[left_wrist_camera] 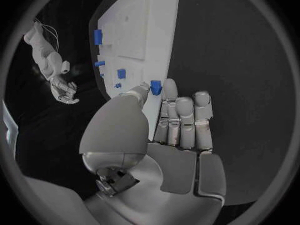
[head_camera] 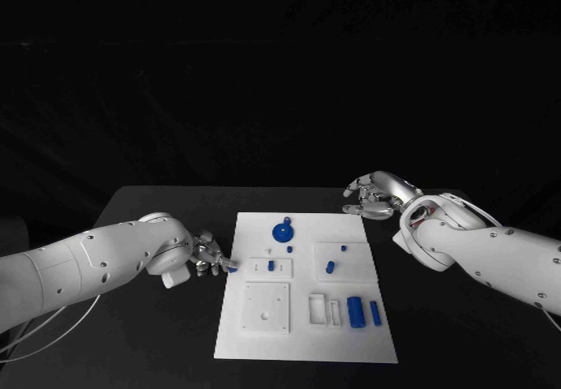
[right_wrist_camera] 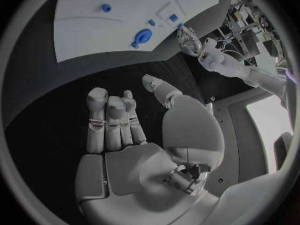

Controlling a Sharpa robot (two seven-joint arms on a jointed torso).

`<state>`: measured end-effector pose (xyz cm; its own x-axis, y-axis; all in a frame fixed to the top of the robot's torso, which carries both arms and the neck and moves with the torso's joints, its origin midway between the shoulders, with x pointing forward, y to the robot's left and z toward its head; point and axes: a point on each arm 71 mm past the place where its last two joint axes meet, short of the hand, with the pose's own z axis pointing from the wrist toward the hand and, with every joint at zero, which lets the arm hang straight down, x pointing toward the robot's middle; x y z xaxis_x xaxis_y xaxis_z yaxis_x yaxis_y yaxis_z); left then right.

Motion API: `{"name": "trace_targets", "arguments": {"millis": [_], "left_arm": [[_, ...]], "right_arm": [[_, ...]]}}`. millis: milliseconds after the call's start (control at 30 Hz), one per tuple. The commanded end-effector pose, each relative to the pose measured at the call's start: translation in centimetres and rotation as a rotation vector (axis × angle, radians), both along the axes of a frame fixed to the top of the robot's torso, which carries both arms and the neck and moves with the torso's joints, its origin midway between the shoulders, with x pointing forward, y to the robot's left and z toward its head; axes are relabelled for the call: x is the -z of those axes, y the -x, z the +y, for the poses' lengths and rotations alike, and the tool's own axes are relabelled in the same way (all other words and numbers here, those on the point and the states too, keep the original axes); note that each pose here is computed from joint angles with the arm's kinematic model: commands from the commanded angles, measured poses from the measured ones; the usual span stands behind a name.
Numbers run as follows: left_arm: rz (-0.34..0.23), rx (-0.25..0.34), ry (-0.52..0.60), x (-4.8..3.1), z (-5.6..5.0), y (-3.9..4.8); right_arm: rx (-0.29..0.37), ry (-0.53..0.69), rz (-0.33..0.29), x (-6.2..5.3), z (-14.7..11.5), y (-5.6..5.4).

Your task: Assemble the parts on the task board

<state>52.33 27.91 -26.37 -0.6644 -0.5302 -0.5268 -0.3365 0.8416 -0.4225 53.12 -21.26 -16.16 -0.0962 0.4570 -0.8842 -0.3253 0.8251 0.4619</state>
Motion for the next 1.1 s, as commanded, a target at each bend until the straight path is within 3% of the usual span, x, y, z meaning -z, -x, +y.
{"name": "trace_targets", "arguments": {"millis": [33,500,1100], "left_arm": [[0.000,0.024,-0.017,0.10,-0.4,0.07],[-0.035,0.058,-0.119,-0.05,-0.9,-0.25],[-0.045,0.077,-0.145,-0.02,-1.8,-0.46]], "right_arm": [[-0.013,0.009,0.003,0.1,0.1,0.1],[-0.013,0.009,0.003,0.1,0.1,0.1],[-0.014,0.009,0.004,0.1,0.1,0.1]]}}
